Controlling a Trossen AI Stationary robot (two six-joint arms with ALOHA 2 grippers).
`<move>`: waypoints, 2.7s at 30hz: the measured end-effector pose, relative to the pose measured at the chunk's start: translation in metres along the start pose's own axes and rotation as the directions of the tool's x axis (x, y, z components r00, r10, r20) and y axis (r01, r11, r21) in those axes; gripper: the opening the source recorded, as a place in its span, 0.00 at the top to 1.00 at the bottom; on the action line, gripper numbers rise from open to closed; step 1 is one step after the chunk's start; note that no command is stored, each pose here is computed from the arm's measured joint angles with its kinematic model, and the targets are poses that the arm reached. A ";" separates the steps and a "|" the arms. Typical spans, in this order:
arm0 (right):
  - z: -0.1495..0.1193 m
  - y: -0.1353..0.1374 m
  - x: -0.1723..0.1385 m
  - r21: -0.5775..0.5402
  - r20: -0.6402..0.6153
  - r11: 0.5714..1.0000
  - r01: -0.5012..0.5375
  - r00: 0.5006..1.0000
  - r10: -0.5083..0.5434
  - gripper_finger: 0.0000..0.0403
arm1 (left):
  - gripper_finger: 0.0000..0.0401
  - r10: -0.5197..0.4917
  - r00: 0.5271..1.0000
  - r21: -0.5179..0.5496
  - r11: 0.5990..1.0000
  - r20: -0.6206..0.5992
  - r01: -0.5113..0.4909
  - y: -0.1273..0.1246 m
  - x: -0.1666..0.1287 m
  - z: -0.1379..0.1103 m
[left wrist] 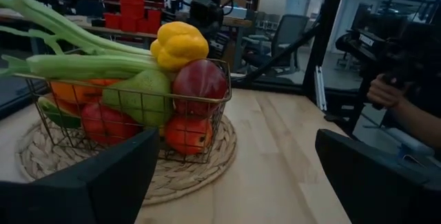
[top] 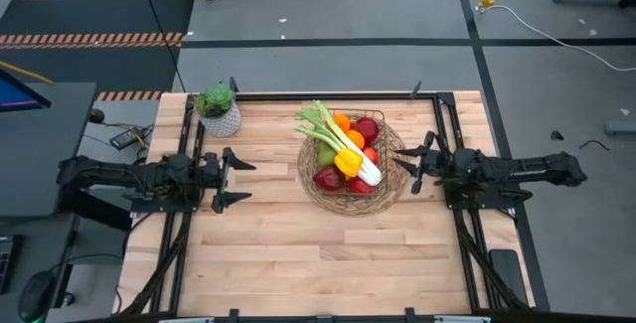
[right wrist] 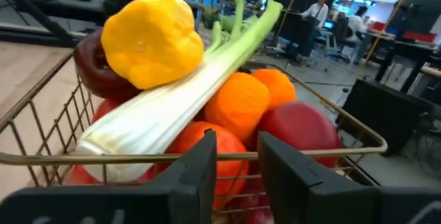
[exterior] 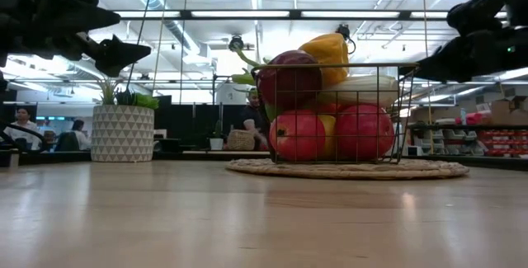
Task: Build produce basket
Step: Return to home position
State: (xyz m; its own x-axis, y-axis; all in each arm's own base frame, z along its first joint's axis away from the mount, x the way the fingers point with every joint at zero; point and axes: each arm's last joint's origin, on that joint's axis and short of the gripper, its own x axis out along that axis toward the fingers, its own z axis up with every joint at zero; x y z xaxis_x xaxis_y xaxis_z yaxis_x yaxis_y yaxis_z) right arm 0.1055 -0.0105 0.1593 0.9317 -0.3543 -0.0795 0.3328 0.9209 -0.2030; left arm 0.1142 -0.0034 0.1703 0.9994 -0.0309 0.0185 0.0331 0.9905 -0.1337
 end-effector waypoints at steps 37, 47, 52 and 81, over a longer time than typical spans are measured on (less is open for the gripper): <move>-0.005 -0.002 0.003 0.072 -0.016 0.981 -0.181 0.983 0.182 0.98 | 0.02 0.029 1.000 -0.009 1.000 0.002 -0.029 0.001 0.000 0.000; -0.006 -0.002 0.003 0.123 -0.034 0.982 -0.145 0.988 0.150 0.92 | 0.40 0.015 0.999 0.073 0.997 -0.031 -0.013 0.001 0.000 -0.003; -0.006 -0.002 0.003 0.152 -0.034 0.978 -0.143 0.988 0.150 0.88 | 0.76 0.004 0.998 0.132 0.991 -0.055 0.004 0.001 0.000 -0.005; -0.006 -0.002 0.003 0.325 -0.034 0.937 -0.132 0.988 0.151 0.88 | 0.93 0.063 0.995 0.098 0.994 -0.080 -0.055 0.003 0.000 -0.008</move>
State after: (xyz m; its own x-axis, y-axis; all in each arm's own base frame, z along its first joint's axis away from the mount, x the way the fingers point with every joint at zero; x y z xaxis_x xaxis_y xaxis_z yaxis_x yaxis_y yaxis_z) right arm 0.1068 -0.0149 0.1537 0.9658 -0.2167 -0.1423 0.2361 0.9620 0.1375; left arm 0.1140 -0.0020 0.1618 0.9974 0.0207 -0.0695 -0.0233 0.9990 -0.0370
